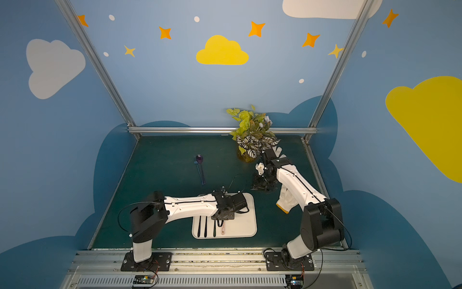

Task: Set the spoon and fork side by side
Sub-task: Place the spoon on the tray.

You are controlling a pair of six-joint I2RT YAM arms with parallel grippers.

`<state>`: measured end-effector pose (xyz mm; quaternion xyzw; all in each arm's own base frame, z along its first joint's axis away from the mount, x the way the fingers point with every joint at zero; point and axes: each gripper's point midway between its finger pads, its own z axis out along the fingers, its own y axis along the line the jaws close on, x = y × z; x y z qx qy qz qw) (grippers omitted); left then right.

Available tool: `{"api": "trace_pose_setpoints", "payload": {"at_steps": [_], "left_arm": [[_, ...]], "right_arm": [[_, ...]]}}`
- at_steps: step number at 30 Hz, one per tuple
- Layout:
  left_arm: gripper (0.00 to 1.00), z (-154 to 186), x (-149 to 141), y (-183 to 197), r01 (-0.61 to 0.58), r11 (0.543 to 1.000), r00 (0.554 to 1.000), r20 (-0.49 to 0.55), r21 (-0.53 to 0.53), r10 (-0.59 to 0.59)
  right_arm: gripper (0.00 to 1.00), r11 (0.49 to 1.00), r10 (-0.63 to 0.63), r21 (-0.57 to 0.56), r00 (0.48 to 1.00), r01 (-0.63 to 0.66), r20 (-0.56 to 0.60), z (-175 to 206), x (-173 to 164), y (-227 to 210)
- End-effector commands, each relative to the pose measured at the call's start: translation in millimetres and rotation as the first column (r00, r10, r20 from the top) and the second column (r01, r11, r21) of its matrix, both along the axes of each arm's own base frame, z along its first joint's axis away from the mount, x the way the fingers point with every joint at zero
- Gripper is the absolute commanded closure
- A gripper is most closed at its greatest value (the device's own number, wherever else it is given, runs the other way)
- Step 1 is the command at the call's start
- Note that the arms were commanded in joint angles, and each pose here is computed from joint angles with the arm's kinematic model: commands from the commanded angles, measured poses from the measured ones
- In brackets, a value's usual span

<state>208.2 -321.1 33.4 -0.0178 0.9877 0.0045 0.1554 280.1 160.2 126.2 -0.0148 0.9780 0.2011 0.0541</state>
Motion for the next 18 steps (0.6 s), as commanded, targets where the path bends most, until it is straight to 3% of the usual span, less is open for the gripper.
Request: {"api": "trace_pose_setpoints", "payload": {"at_steps": [1, 12, 18], "left_arm": [[0.93, -8, -1, 5, 0.002, 1.0, 1.0, -0.012, 0.024, -0.002], [0.67, -9, -4, 7, 0.011, 1.0, 1.0, -0.024, 0.025, -0.01], [0.56, 7, 1, 2, 0.039, 0.999, 0.999, 0.009, 0.004, -0.039]], "right_arm": [[0.68, 1.0, 0.006, 0.009, 1.0, -0.006, 0.011, 3, -3, -2], [0.67, 1.0, -0.001, 0.009, 1.0, 0.001, 0.011, 3, -3, -4], [0.68, 1.0, -0.005, 0.013, 1.0, 0.005, 0.019, 6, 0, -4]]}}
